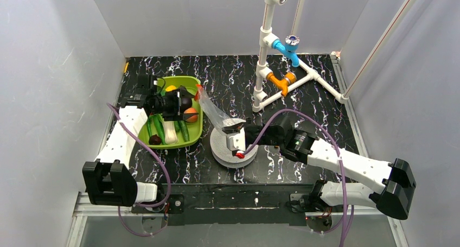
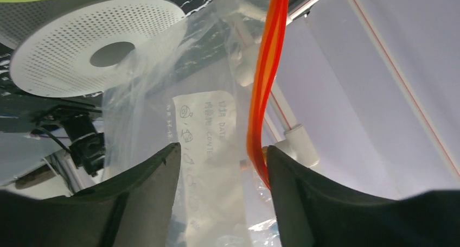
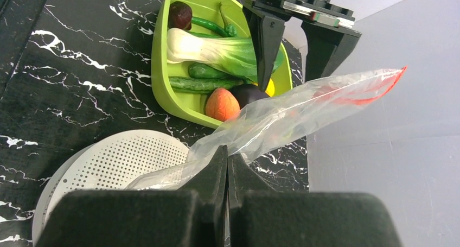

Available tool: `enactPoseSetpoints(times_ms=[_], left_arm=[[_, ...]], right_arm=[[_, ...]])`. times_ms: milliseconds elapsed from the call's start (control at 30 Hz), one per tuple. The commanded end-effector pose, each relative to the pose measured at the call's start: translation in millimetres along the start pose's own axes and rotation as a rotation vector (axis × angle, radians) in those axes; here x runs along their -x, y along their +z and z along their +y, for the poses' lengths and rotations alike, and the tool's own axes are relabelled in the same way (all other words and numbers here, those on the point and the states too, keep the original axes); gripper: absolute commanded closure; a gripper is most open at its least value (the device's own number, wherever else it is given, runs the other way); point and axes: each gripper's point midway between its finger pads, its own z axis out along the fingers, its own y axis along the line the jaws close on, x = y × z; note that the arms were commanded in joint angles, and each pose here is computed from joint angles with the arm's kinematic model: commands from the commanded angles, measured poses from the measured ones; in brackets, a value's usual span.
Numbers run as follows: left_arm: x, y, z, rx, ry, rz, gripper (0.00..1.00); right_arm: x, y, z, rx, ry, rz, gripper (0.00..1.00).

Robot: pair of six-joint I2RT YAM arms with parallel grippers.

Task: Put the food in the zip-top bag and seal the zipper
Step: Open the zipper of the food storage bag.

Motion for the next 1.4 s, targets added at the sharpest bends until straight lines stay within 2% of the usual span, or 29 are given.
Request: enactPoseSetpoints(times_ms=[0,133,200,300,400,433,567,633,733,867,1033,1167,1367], left_arm=[[-11.6,-3.9,9.5,-0.012,0.016,0.03,0.6],[-13.3,3.7,-7.9,-0.075,0.066,0.076,0.78],[-15.1,6.1,-18.9,-0.114,0.106,0.097,0.99],[-16.1,6.6,-37.7,-0.196,0.199,0.098,1.0],[-16.9,-1.3,-65.7,-0.323,0.409,0.043,1.0],[-16.1,-3.4,-71.8,-0.348,0.519,0.01,1.0],[-16.0,-14.6,-93.6,-0.412,0.897,-0.106,1.0],[-15.7,-15.9,-99.3,-0.438,1.041,-0.134,1.0],[-22.3,-13.8,-106.8,-0.513,1.221,-0.117,1.0],[-21.9,-2.6,-99.3,-0.519,1.38,-0.133,1.0],[-27.3,16.0,-71.0,-0.541,1.516,-0.15,1.0],[-35.2,7.0,-58.4,-0.529,1.577,-0.193,1.0],[-43.3,-3.8,-53.7,-0.575,1.619,-0.249,1.0]], right_arm=[[8.0,3.9,-16.5,-0.058,-0.039,-0.009,0.99],[9.4,7.6,-16.2,-0.073,-0.054,-0.006,0.99],[7.8,9.4,-19.2,-0.09,-0.054,0.013,0.99],[1.2,8.9,-32.5,-0.168,-0.017,0.063,0.96],[-2.2,-0.3,-58.3,-0.33,0.111,0.091,0.65],[-2.3,-4.5,-66.4,-0.38,0.179,0.098,0.53],[-8.5,-14.8,-79.7,-0.495,0.507,0.166,0.29],[-13.8,-16.8,-71.5,-0.489,0.671,0.229,0.24],[-9.5,-14.3,-61.0,-0.452,0.86,0.274,0.18],[0.5,-14.9,-71.6,-0.492,1.061,0.276,0.08],[-3.3,-1.5,-100.2,-0.612,1.192,0.315,0.07],[-16.9,9.0,-119.0,-0.75,1.27,0.396,0.09],[-45.3,9.8,-153.9,-1.02,1.221,0.514,0.14]])
